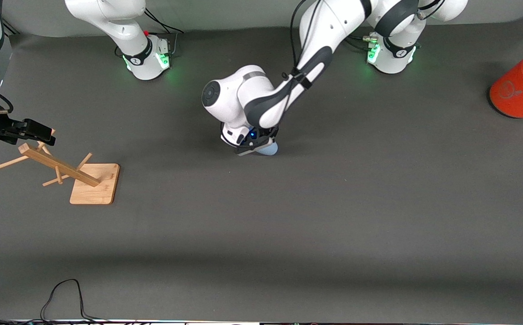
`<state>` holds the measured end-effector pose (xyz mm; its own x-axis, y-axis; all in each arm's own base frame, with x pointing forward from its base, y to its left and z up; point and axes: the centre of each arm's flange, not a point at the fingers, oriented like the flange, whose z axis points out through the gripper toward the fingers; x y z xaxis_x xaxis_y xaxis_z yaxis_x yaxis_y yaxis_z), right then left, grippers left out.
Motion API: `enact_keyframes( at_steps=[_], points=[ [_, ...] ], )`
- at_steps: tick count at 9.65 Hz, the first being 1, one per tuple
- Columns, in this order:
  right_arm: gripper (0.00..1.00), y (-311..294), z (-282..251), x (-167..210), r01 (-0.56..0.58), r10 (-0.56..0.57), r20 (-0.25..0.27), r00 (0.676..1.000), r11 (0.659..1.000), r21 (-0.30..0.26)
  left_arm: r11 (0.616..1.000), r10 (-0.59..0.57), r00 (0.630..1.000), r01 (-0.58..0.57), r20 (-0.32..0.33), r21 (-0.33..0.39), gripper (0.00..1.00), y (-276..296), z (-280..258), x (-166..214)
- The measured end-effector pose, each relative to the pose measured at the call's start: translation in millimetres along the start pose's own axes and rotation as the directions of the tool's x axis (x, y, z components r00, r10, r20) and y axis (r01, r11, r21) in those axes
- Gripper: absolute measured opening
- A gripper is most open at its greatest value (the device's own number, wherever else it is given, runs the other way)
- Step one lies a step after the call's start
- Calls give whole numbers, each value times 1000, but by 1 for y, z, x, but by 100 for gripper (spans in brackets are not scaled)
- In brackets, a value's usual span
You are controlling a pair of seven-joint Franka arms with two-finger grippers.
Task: Rotate and upright cup with both arms
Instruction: 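Lift and rotate the cup upright with the left gripper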
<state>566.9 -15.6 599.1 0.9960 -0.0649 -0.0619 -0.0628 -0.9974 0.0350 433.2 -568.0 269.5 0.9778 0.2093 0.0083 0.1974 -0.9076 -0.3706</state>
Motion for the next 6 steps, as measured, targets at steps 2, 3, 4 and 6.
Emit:
enact_keyframes(
  at_steps=[2,3,4,6],
  points=[
    [100,0,0,0,6,-6,1,1000,1000,2,995,-43,990,55,136,-87,5,-30,-21,41],
    [100,-1,0,0,6,-6,1,1000,1000,14,983,-67,973,102,221,-151,5,-47,-23,73],
    [100,-2,0,0,5,-6,2,1000,1000,23,962,-93,959,156,269,-224,5,-64,-19,103],
    [100,-1,1,0,4,-4,3,1000,1000,28,904,-145,954,236,263,-356,5,-76,-18,98]
  ],
)
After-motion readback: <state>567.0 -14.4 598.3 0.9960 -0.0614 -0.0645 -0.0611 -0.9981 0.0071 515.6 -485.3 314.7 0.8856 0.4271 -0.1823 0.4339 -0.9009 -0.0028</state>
